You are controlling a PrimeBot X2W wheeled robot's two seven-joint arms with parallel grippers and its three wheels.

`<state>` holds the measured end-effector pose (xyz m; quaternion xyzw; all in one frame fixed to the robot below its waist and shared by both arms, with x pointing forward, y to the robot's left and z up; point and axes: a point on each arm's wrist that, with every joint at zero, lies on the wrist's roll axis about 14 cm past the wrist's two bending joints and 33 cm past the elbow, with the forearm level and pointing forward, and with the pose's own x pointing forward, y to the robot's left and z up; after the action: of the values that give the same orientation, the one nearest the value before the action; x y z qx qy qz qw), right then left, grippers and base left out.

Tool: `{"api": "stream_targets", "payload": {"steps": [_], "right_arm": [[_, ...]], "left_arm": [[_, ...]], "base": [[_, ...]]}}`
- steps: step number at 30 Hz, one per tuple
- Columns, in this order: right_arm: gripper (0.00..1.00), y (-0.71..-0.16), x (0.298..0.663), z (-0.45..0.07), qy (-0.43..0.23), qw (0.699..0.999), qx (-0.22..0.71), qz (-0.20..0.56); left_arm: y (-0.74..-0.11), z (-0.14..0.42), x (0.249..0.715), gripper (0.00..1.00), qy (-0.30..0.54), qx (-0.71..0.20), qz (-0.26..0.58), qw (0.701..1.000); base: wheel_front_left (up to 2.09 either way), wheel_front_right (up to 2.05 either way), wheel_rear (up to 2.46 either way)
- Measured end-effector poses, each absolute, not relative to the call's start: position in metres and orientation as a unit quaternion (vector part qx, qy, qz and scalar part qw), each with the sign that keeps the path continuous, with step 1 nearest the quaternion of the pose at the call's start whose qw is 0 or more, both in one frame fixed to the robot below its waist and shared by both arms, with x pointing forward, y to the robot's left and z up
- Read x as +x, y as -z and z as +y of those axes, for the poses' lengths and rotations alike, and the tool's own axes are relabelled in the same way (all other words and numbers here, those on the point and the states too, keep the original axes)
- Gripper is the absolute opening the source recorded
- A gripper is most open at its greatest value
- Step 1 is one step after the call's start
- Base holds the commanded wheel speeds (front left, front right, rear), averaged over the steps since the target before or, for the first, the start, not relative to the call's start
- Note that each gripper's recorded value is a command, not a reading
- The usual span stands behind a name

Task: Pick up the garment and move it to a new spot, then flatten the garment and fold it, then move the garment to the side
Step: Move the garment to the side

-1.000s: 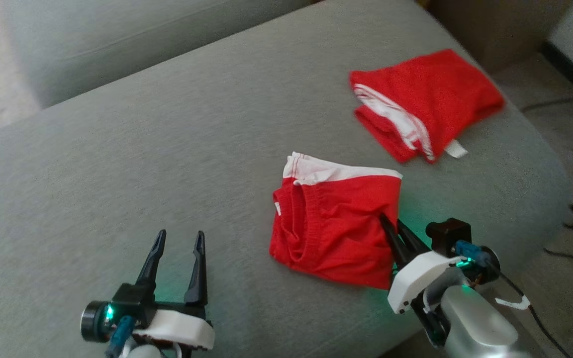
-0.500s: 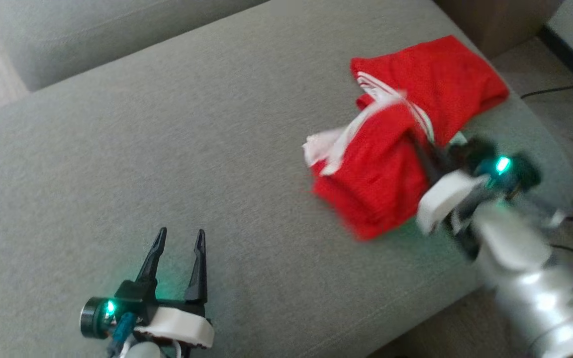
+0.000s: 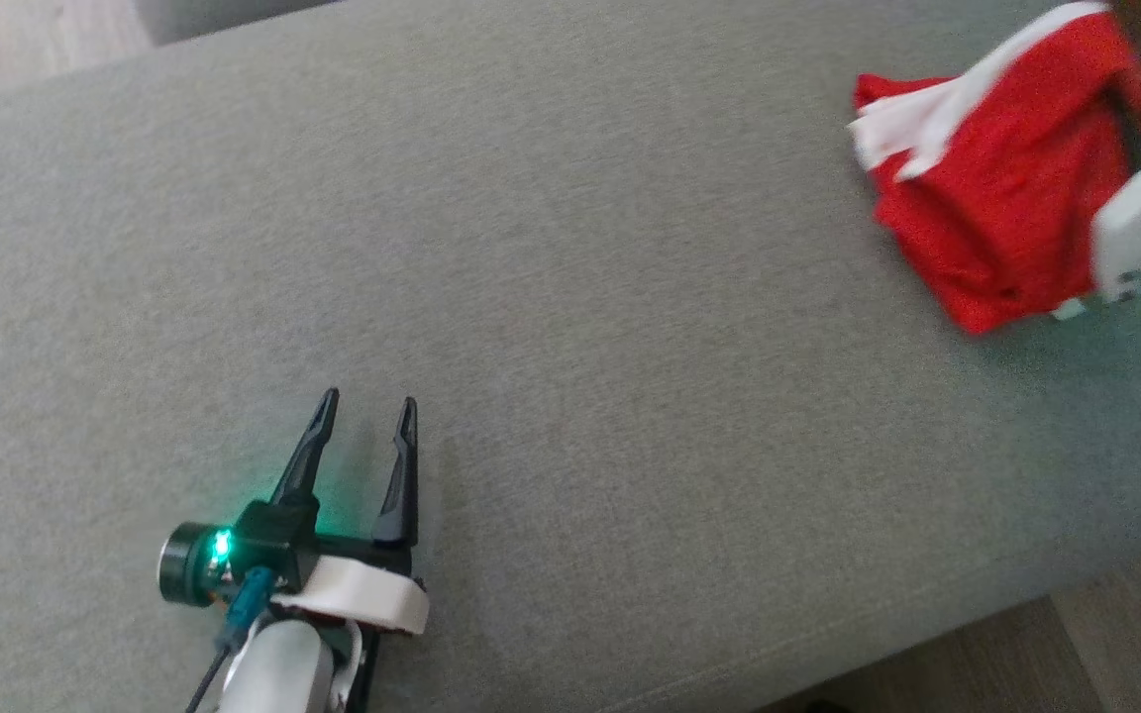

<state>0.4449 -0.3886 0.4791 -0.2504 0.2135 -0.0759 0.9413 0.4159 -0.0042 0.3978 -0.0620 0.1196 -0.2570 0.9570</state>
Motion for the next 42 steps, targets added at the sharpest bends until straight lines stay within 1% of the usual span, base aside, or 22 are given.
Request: {"api": "stream_targets", "payload": {"steps": [1, 2, 4, 8, 12, 16, 19, 29, 37, 42], "right_arm": [[0.82, -0.481, 0.447, -0.397, 0.086, 0.938, -0.253, 0.219], [1.0, -0.483, 0.448, -0.406, 0.099, 0.936, -0.252, 0.223], [1.0, -0.491, 0.452, -0.421, 0.119, 0.933, -0.256, 0.224], [1.0, -0.514, 0.456, -0.443, 0.16, 0.938, -0.245, 0.186], [1.0, -0.522, 0.461, -0.436, 0.17, 0.948, -0.226, 0.147], [1.0, -0.515, 0.468, -0.404, 0.154, 0.961, -0.195, 0.121], [1.0, -0.508, 0.471, -0.37, 0.132, 0.971, -0.174, 0.1], [1.0, -0.476, 0.459, -0.271, 0.054, 0.992, -0.091, 0.071], [1.0, -0.448, 0.434, -0.23, 0.022, 0.996, -0.02, 0.084], [1.0, -0.448, 0.424, -0.203, -0.006, 0.997, 0.003, 0.08]], "left_arm": [[-0.397, -0.001, 0.417, 1.0, 0.254, -0.062, 0.12, 0.958], [-0.396, 0.001, 0.419, 1.0, 0.25, -0.061, 0.121, 0.959], [-0.393, 0.005, 0.421, 1.0, 0.244, -0.061, 0.123, 0.96], [-0.389, 0.01, 0.424, 1.0, 0.235, -0.062, 0.126, 0.962], [-0.392, 0.016, 0.432, 1.0, 0.223, -0.062, 0.12, 0.965], [-0.396, 0.018, 0.435, 1.0, 0.217, -0.062, 0.114, 0.968], [-0.402, 0.025, 0.438, 1.0, 0.204, -0.061, 0.107, 0.971], [-0.423, 0.059, 0.437, 1.0, 0.149, -0.066, 0.082, 0.983], [-0.428, 0.105, 0.414, 1.0, 0.085, -0.058, 0.082, 0.991], [-0.438, 0.128, 0.395, 1.0, 0.055, -0.053, 0.072, 0.994]], "base": [[0.0, 0.0, 0.0], [0.0, 0.0, 0.0], [0.0, 0.0, 0.0], [0.0, 0.0, 0.0], [0.0, 0.0, 0.0], [0.0, 0.0, 0.0], [0.0, 0.0, 0.0], [0.0, 0.0, 0.0], [0.0, 0.0, 0.0], [0.0, 0.0, 0.0]]}}
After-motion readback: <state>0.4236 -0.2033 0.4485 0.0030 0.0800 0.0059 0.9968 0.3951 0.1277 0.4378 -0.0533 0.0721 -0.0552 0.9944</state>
